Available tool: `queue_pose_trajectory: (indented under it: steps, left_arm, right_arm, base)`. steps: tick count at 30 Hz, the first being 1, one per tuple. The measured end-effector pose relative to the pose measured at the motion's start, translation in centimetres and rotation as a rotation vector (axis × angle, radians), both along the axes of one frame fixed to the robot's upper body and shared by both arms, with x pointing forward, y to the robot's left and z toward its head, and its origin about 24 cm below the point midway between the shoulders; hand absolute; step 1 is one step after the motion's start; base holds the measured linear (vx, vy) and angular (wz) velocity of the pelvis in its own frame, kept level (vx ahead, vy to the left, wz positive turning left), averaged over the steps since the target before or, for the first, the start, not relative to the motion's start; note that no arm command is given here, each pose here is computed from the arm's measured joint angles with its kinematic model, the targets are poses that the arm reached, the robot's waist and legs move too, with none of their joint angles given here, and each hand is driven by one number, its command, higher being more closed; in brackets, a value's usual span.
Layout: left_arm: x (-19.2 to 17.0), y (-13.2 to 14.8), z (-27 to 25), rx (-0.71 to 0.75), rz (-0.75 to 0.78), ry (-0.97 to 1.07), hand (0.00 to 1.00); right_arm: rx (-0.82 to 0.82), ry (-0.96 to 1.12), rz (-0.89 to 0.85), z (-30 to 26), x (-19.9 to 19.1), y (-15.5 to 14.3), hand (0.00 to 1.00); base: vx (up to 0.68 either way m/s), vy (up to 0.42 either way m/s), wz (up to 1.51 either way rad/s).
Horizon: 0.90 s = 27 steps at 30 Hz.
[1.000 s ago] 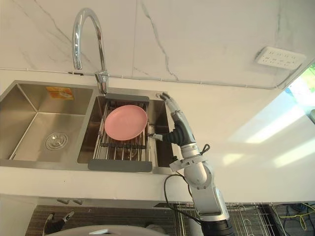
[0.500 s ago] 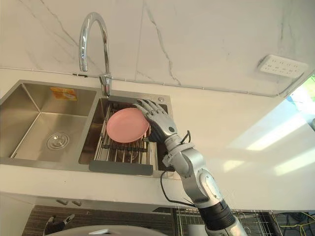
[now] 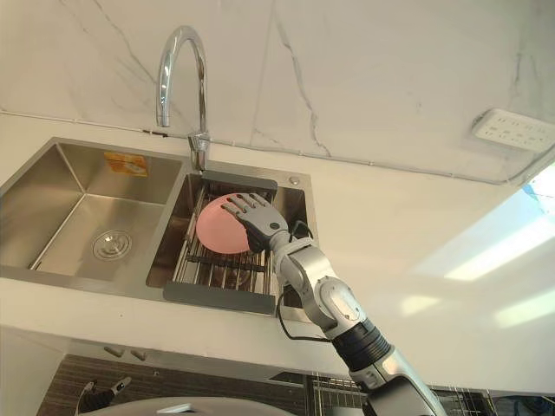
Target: Walk over to the sink, pick up the cup, carry it to the dishwasher, place the cup inside the dishwasher, then close the dishwasher door
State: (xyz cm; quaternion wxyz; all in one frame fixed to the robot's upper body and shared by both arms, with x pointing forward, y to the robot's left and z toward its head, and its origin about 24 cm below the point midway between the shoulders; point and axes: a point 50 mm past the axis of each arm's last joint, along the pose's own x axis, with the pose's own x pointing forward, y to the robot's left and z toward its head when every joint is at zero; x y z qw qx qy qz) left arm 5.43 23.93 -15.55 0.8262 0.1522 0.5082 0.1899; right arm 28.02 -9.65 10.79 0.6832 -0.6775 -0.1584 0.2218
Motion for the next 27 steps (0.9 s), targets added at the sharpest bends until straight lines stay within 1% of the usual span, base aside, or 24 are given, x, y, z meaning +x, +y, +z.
queue_pose_trajectory:
  steps: [9,15,27]
  left_arm:
    - [0.2,-0.2,0.0,0.001,-0.015,0.001,0.00]
    - [0.7,0.0,0.3,0.009,-0.018,-0.026,0.00]
    - [0.2,0.0,0.2,0.010,-0.012,-0.011,0.00]
  right_arm:
    - [-0.133,0.026,-0.032,-1.7,1.5,-0.2,0.00]
    - [-0.202,0.084,-0.089,-3.6,2.2,-1.4,0.00]
    - [-0.236,0.130,-0.139,-5.8,2.7,-1.7,0.00]
  base:
    - [0.00,0.000,0.00]
    - [-0.04,-0.017,0.11]
    - [-0.05,-0.007,0.01]
